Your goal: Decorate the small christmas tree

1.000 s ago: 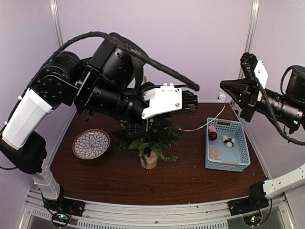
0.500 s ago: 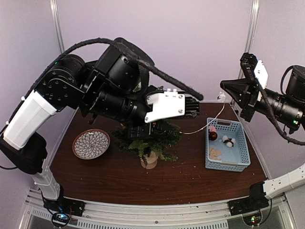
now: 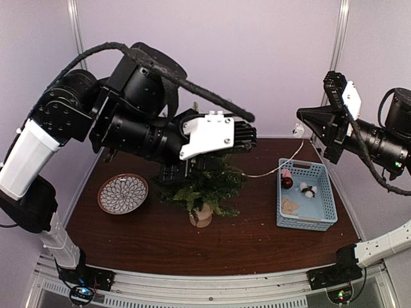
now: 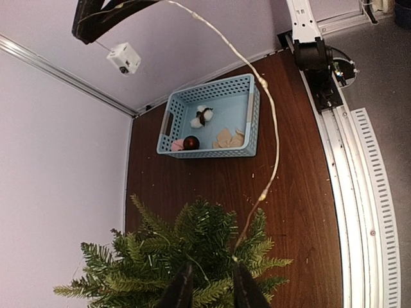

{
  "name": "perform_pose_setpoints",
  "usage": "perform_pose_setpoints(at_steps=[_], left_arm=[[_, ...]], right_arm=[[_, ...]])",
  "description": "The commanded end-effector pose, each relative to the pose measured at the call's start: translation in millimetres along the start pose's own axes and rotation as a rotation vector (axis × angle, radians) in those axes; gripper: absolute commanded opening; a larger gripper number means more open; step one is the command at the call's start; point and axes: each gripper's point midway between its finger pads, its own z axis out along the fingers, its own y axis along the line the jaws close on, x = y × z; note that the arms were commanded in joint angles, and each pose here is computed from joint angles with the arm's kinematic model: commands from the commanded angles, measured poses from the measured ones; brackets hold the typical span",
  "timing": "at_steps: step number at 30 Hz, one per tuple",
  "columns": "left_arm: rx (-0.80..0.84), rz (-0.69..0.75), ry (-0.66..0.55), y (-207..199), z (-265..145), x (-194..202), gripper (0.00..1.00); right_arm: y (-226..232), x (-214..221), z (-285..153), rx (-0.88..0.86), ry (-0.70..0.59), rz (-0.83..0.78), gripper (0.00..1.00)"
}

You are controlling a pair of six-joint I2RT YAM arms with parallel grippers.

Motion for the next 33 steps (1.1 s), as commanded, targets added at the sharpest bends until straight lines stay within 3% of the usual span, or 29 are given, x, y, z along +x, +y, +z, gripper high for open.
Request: perform_pose_setpoints(at_steps=[1, 7, 11, 20, 33], left_arm=[[0.016, 0.003, -0.047, -2, 12, -17, 0.23], [0.027, 0.02, -0.047, -6, 28, -21, 0.17], [0.007, 0.036, -0.047, -3, 32, -23, 0.0], [-0.092, 0.087, -0.112, 18, 54, -45, 0.0], [-0.068, 0.073, -0.12, 12, 100, -46, 0.0]], right_arm=[[-12, -9, -5, 0.032, -0.021, 0.032, 0.0], [-11, -9, -4, 0.029, -0.021, 0.029, 0.0], [-11, -9, -4, 0.033, -0.021, 0.028, 0.0], [-15, -5, -6, 0.054, -0.017, 0.034, 0.0], [-26, 2, -13, 0.11, 0.003, 0.051, 0.0]])
